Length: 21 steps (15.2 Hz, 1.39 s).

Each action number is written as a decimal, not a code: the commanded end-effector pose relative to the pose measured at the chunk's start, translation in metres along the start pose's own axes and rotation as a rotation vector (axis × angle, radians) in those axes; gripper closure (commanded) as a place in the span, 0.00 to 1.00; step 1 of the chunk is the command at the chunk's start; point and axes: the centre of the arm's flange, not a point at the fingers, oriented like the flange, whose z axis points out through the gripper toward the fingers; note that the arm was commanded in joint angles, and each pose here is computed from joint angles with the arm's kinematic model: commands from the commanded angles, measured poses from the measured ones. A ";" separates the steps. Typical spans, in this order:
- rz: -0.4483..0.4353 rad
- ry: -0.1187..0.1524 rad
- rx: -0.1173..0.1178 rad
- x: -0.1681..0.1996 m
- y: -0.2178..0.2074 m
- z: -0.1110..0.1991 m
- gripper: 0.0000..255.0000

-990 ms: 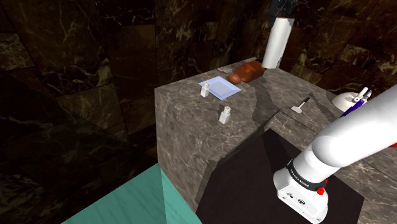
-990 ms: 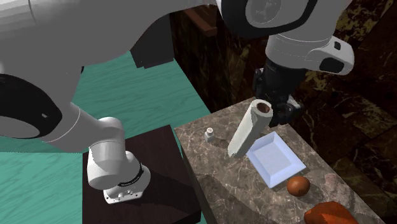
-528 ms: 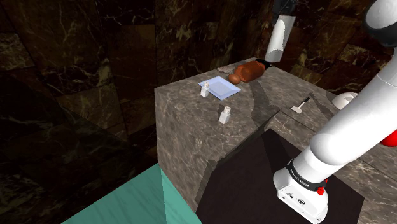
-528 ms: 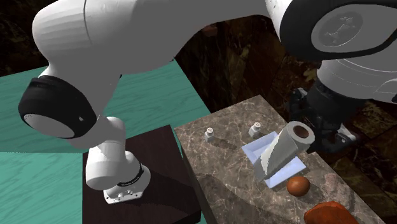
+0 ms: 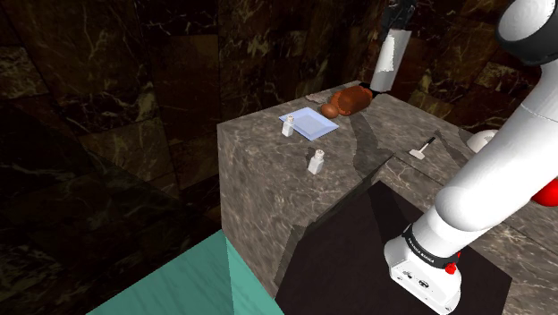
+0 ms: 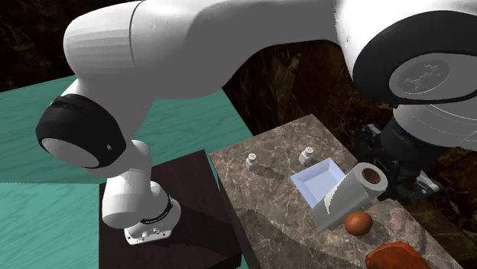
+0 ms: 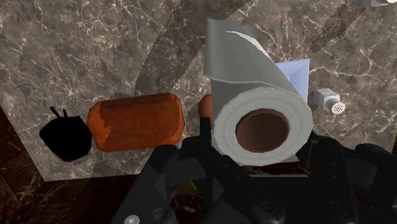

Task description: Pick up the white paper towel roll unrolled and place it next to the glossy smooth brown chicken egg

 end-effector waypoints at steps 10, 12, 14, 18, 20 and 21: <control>0.000 0.001 0.000 -0.001 -0.003 0.058 1.00; 0.000 0.001 0.000 -0.001 -0.003 0.068 1.00; 0.000 0.001 0.000 -0.002 -0.004 0.079 1.00; 0.000 0.001 0.000 -0.002 -0.005 0.100 1.00; 0.000 0.001 0.000 -0.003 -0.005 0.111 1.00; 0.000 0.001 0.000 -0.003 -0.006 0.116 1.00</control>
